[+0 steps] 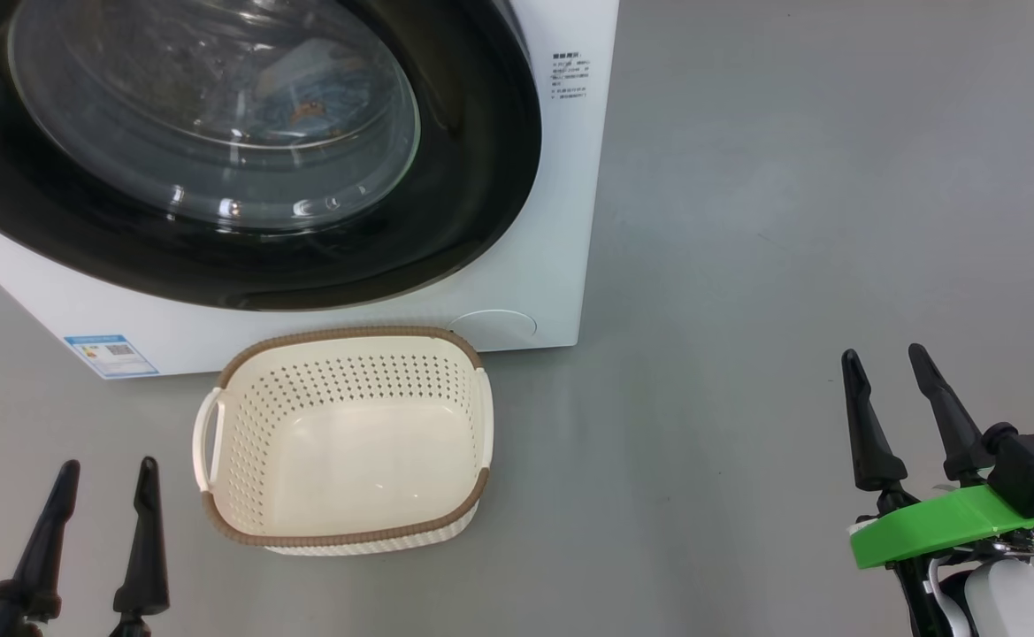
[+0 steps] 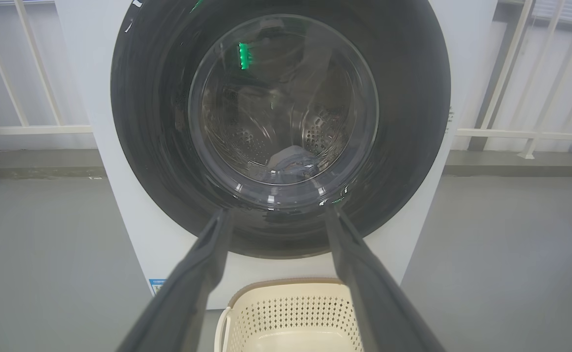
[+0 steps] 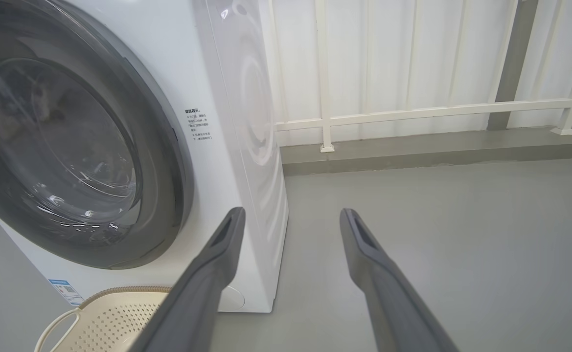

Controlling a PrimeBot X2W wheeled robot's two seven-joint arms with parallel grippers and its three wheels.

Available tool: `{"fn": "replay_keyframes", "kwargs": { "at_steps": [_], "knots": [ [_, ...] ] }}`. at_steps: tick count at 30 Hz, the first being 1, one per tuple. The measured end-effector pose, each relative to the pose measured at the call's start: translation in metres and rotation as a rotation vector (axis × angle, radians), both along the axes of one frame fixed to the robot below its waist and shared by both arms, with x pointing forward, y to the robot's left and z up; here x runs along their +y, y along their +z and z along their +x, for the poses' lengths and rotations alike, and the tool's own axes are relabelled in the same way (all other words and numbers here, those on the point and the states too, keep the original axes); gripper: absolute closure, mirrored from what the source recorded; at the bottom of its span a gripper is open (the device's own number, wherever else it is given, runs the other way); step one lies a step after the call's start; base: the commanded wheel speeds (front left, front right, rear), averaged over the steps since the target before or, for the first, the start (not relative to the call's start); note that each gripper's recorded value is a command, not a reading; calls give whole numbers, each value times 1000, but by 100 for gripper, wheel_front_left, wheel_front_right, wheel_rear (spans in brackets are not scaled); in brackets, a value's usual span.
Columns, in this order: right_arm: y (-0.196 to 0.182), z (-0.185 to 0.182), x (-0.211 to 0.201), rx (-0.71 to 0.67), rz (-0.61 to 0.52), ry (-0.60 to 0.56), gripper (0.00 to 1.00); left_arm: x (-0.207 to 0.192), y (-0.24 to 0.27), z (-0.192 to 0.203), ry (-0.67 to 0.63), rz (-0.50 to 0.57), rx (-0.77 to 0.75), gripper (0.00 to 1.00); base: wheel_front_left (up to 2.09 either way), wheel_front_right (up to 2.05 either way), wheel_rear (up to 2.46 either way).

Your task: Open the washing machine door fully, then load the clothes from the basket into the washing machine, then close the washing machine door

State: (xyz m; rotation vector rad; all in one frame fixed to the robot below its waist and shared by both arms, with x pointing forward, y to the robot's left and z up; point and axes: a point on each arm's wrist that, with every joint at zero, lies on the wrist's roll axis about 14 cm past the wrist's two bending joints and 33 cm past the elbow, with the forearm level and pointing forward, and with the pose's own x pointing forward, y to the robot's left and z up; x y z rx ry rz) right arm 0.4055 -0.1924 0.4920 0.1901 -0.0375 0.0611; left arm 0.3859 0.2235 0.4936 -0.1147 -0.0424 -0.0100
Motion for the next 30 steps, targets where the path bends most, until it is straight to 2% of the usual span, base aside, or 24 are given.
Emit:
{"fn": "replay_keyframes", "kwargs": {
  "at_steps": [29,30],
  "knots": [
    [1,1,2,-4,0,5,0,5,1,-1,18,3,-1,0,0,0,0],
    [1,1,2,-4,0,6,100,5,0,-2,19,5,-1,100,0,0,0]
  ]
}}
